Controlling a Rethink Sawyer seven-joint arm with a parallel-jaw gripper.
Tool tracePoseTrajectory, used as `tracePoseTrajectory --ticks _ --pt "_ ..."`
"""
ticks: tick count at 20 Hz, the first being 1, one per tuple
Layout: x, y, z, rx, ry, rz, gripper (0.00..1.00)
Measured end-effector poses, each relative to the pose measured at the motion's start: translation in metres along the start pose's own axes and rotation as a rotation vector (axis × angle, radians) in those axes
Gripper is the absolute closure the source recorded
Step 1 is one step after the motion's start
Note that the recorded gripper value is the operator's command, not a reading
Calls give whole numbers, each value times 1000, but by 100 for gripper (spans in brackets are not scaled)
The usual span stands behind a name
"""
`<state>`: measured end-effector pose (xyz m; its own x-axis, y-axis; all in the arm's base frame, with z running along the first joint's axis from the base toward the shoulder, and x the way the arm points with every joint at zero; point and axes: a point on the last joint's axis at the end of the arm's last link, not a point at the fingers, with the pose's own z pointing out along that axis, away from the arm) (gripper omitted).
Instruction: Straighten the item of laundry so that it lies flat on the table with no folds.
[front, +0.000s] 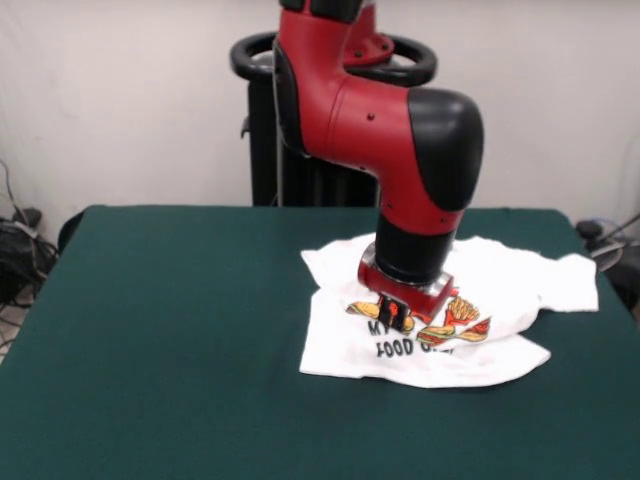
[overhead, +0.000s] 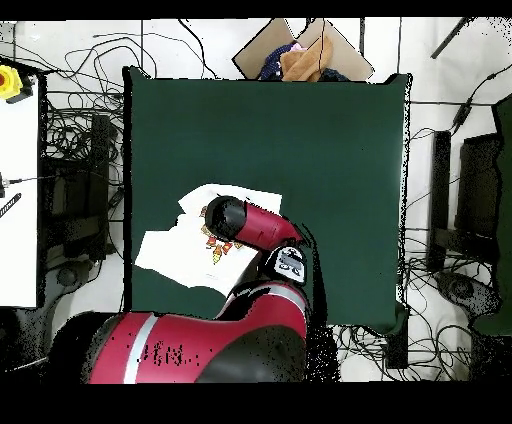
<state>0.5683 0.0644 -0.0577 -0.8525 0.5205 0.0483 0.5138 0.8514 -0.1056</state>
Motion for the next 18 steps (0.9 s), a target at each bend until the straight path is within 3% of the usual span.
tracePoseTrajectory --ticks 8,18 --pt "-2 -2 0 -20 7 -29 100" --pt "9 -8 -11 -58 51 -3 100"
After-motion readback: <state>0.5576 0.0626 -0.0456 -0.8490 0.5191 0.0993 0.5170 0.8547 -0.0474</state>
